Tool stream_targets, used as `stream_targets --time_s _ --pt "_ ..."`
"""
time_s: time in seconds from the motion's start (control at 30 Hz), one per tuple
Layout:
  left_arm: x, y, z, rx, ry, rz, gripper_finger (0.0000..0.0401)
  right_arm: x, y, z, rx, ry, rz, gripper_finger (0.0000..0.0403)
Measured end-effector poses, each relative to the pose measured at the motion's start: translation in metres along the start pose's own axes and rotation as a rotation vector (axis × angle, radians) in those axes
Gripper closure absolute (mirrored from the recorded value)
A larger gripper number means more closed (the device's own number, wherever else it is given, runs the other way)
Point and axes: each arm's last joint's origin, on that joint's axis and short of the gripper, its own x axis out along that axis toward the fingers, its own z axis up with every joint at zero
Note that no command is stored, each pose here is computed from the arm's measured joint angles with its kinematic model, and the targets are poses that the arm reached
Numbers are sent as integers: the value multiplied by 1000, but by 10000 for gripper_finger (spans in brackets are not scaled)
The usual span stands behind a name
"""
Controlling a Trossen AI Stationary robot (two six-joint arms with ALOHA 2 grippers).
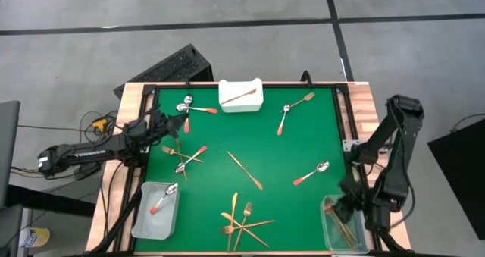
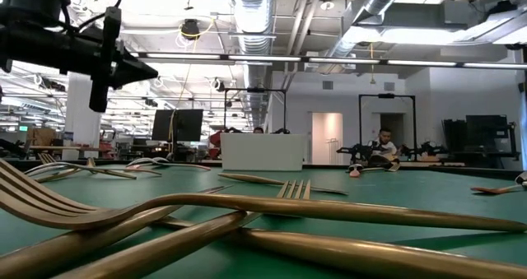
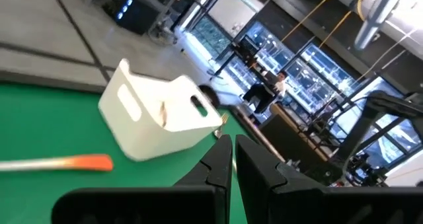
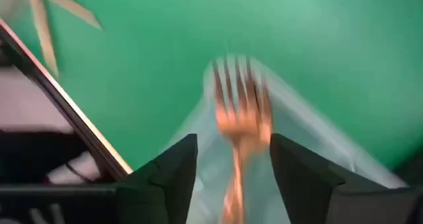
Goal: Sort silverware by color (type)
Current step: Put the orange spoon into the gray bin
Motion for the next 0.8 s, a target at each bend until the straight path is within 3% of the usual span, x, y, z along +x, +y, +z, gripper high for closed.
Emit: stream_targets --time_s 0.13,0.3,0.53,0.8 --pt "2 -7 6 55 8 -9 392 -14 -11 34 41 -148 -6 184" --pt "7 -16 12 143 48 -34 392 -25 -33 77 128 -211 -216 188" --pt "20 -29 16 254 123 -64 385 -31 -50 115 235 -163 -339 188" --pt "33 -47 29 407 124 -78 325 -23 -55 144 254 -31 -451 188"
